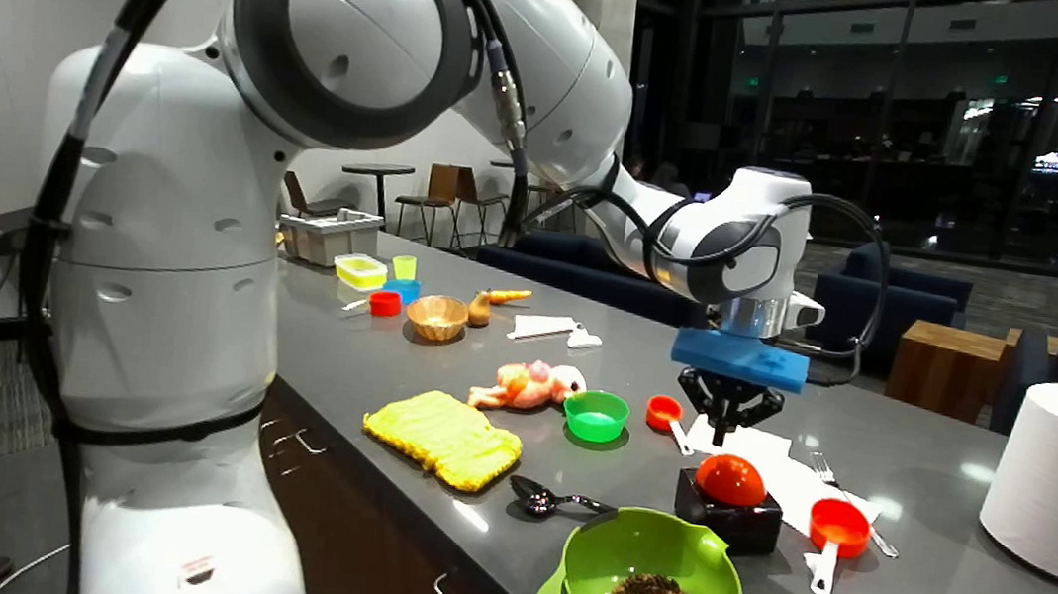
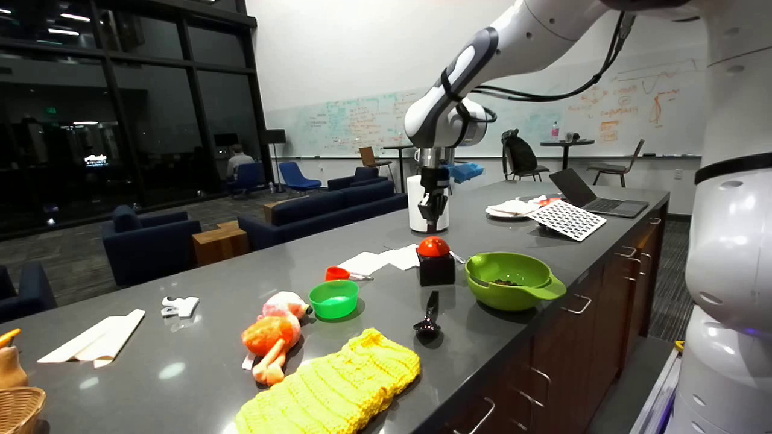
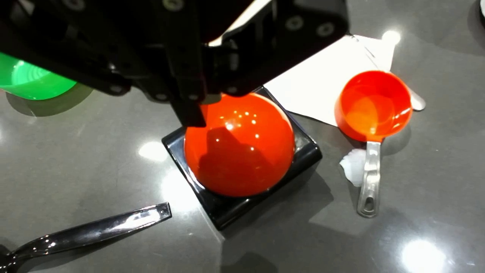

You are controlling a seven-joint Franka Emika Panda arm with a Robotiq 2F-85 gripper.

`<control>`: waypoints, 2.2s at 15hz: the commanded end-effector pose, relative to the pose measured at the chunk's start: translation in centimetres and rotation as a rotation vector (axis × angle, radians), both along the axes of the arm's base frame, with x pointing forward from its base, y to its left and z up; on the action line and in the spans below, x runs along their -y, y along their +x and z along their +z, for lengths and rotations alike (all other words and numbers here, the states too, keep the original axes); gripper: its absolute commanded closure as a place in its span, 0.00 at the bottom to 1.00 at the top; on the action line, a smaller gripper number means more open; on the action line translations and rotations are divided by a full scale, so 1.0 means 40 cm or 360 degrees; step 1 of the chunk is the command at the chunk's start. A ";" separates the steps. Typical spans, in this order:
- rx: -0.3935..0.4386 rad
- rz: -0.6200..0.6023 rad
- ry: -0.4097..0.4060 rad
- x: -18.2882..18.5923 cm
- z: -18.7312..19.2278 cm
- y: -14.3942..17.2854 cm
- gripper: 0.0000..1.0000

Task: Press the orange button on the black box

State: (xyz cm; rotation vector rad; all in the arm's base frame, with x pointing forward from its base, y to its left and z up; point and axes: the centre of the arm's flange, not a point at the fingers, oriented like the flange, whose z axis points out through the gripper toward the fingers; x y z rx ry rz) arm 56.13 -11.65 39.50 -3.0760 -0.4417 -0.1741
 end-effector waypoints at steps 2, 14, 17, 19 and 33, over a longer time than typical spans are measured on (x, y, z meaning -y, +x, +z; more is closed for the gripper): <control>-0.0037 -0.0031 -0.0009 0.006 0.013 0.011 1.00; -0.0097 -0.0110 0.0028 0.000 0.009 0.009 1.00; -0.0152 -0.0142 0.0048 -0.003 0.010 0.004 1.00; -0.0180 -0.0158 0.0053 -0.005 0.013 0.003 1.00; -0.0039 -0.0076 0.0033 -0.014 0.038 0.025 0.56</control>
